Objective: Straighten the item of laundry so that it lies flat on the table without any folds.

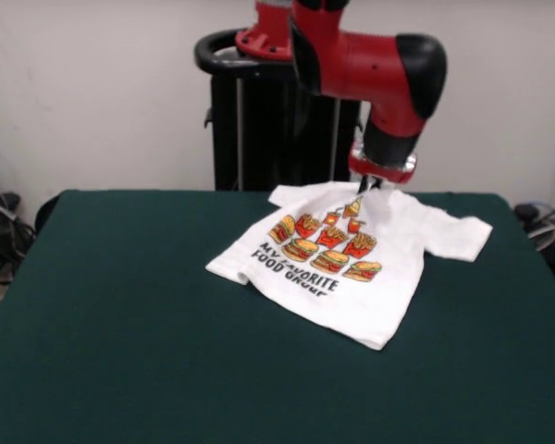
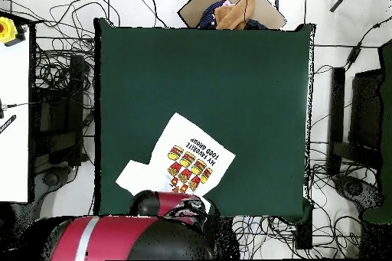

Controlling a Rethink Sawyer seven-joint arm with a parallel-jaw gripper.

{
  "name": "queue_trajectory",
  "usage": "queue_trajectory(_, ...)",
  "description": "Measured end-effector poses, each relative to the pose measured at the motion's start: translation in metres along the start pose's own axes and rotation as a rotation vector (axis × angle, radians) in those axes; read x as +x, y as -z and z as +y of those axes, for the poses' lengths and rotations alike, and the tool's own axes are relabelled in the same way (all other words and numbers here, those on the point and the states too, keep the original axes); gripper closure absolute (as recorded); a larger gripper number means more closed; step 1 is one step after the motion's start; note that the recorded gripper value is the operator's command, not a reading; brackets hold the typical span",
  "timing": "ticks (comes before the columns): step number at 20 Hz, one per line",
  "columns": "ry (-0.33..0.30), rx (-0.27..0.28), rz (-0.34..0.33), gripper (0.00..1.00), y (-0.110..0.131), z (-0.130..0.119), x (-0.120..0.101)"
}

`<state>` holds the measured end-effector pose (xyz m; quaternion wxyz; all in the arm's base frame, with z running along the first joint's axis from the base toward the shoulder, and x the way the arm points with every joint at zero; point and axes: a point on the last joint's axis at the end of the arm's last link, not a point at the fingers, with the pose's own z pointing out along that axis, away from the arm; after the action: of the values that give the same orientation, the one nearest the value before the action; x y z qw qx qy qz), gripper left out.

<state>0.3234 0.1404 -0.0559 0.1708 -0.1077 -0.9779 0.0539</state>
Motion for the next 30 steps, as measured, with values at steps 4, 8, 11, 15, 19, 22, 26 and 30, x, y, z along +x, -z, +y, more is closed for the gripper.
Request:
queue_trajectory(4,0.004,0.001,-0.004,1.0,0.009,0.003,-0.003)
queue_trajectory(8,-0.02,-0.009,0.009,1.0,0.029,-0.004,-0.012)
queue_trajectory(11,-0.036,-0.011,0.026,1.0,0.042,-0.013,-0.017)
queue_trajectory(15,-0.051,-0.011,0.042,1.0,0.057,-0.025,-0.023)
queue_trajectory(19,-0.066,-0.004,0.046,1.0,0.071,-0.042,-0.03)
queue_trajectory(22,-0.103,-0.012,0.05,1.0,0.087,-0.064,-0.04)
queue_trajectory(26,-0.153,-0.033,0.029,1.0,0.095,-0.085,-0.06)
queue_trajectory(30,-0.2,-0.05,0.001,1.0,0.096,-0.104,-0.085)
